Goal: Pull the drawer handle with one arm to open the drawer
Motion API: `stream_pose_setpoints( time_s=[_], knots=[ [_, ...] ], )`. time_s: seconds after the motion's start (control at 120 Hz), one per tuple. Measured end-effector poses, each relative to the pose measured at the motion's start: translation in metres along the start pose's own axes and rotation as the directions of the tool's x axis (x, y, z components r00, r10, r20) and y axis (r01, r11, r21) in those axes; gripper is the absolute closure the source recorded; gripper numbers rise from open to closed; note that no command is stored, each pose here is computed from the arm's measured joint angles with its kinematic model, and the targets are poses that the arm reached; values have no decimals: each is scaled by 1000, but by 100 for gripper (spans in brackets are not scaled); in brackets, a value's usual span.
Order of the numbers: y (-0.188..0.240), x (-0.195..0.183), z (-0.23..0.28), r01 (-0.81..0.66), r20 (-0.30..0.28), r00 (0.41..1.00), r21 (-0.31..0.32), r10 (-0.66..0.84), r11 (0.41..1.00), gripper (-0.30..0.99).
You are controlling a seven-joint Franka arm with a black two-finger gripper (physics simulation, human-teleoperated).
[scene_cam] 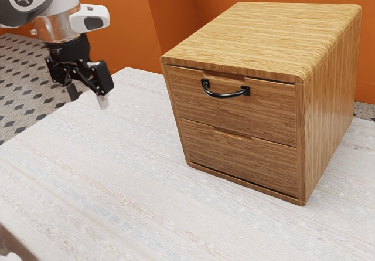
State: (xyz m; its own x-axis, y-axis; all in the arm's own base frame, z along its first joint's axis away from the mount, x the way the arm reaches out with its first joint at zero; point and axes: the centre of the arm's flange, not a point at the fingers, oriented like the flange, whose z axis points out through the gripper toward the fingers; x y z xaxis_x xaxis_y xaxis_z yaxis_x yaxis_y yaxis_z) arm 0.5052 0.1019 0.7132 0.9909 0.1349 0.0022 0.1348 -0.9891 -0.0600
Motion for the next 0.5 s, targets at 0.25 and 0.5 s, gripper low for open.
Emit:
stream_pose_setpoints(
  time_s=[0.25, 0.5],
  knots=[
    [-40, -24, -68, 78, -134, 988, -3, -78, 997, 0],
    [-1, -37, -114, -3, -205, 979, -35, -4, 999, 0]
  ],
)
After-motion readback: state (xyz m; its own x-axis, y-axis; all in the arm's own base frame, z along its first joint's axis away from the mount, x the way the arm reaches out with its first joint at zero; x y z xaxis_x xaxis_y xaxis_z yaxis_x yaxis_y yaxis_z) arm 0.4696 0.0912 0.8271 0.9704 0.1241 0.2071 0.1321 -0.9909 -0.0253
